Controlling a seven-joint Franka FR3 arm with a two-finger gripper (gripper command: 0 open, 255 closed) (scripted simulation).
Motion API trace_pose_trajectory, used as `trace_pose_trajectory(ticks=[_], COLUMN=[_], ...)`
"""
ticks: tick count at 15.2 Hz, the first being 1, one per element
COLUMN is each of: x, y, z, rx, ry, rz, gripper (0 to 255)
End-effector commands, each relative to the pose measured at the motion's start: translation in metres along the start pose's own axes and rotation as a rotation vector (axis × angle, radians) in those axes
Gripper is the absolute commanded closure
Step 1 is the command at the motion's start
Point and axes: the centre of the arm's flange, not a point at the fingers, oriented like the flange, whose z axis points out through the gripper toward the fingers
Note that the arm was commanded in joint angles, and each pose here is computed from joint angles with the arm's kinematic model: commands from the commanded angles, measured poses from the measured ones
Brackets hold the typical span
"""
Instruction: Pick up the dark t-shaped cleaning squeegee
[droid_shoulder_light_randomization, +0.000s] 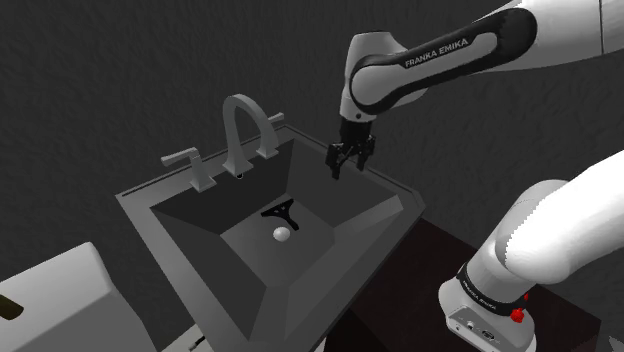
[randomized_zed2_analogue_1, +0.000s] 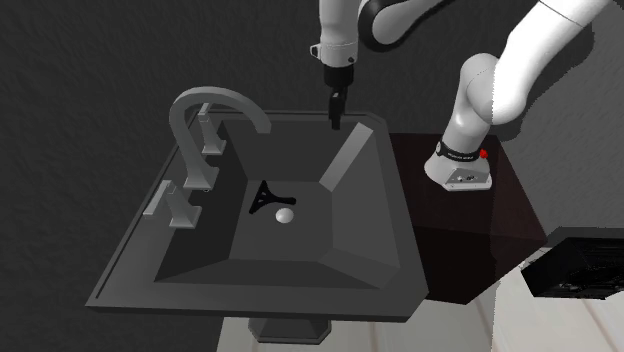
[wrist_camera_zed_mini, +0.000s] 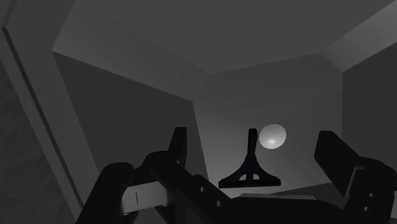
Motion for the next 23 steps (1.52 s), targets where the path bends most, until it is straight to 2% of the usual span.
trace_pose_trajectory(ticks=[1, 23], x=[0.017, 0.193], y=[-0.008, -0.071], z=[0.022, 0.241], rx=[0.000, -0.005], ry=[0.004, 0.027], rz=[0.003, 0.038], gripper=[0, 0])
